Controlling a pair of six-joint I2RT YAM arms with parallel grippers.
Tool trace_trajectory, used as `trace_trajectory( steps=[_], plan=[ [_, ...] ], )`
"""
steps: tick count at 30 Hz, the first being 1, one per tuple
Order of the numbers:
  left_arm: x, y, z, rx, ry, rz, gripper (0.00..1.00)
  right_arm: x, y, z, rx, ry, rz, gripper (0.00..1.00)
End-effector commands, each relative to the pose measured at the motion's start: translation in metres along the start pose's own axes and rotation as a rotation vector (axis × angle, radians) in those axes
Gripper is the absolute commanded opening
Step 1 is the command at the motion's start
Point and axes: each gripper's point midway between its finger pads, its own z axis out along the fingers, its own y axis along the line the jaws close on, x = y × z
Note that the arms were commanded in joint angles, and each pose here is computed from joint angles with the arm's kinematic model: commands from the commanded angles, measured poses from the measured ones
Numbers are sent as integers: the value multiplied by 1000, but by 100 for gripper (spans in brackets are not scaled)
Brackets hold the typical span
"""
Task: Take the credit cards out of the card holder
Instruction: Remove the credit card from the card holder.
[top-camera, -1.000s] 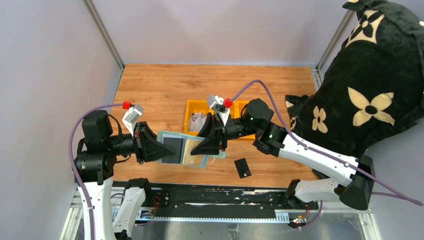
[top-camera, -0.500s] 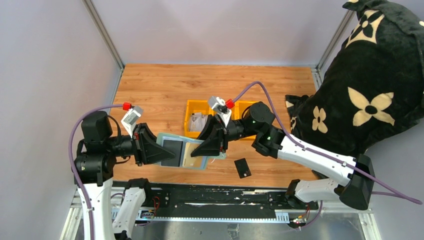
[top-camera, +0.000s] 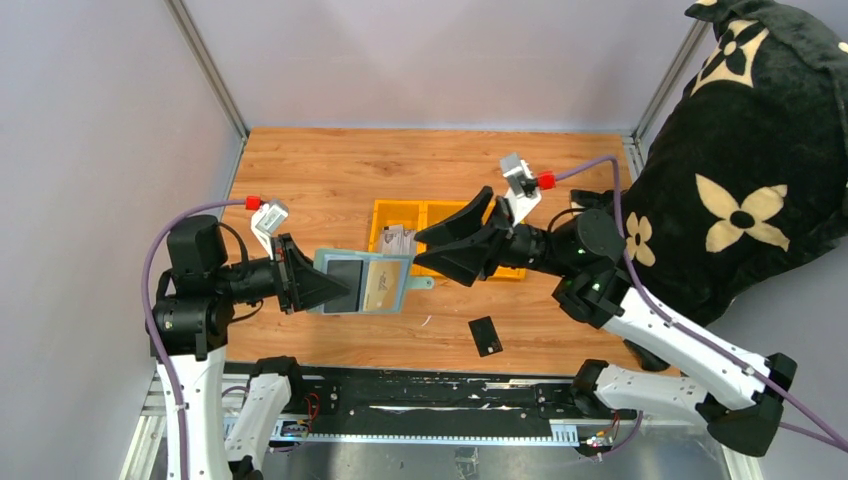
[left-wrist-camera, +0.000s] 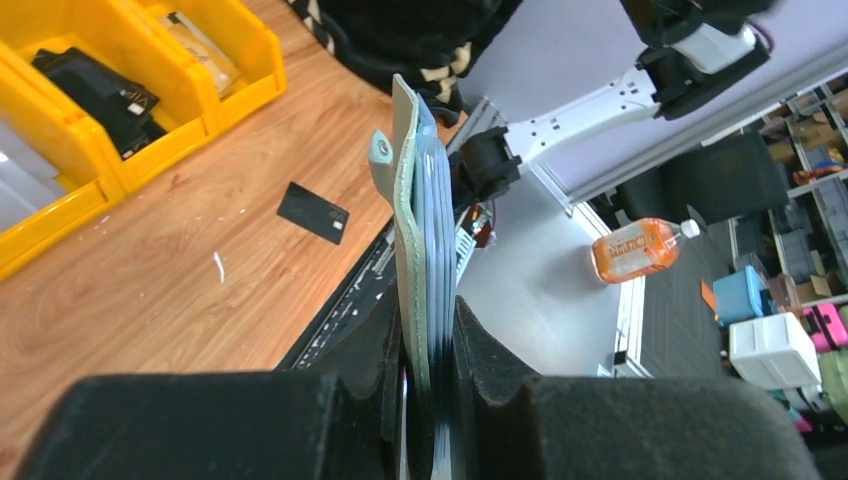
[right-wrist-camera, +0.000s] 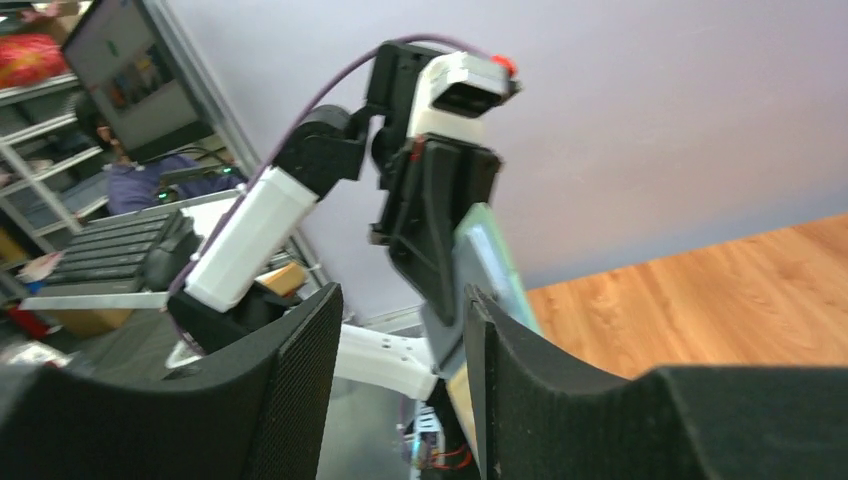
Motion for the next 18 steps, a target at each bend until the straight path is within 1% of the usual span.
trace_trajectory(
  steps=[1,4,7,11,18],
  plan=[
    [-10,8,1,-53,-4,-44,4,36,9,23,-74,105,156,50],
    [-13,2,0,-31,-4,-41,4,59,15,36,-135,150,219,50],
    [-15,-8,-1,1,-5,-24,3,73,13,45,-156,173,260,49],
    [-15,-14,-3,3,-12,-7,4,83,10,49,-161,191,287,48],
    [-17,-15,-2,11,-8,-30,5,96,8,57,-186,210,330,47]
  ],
)
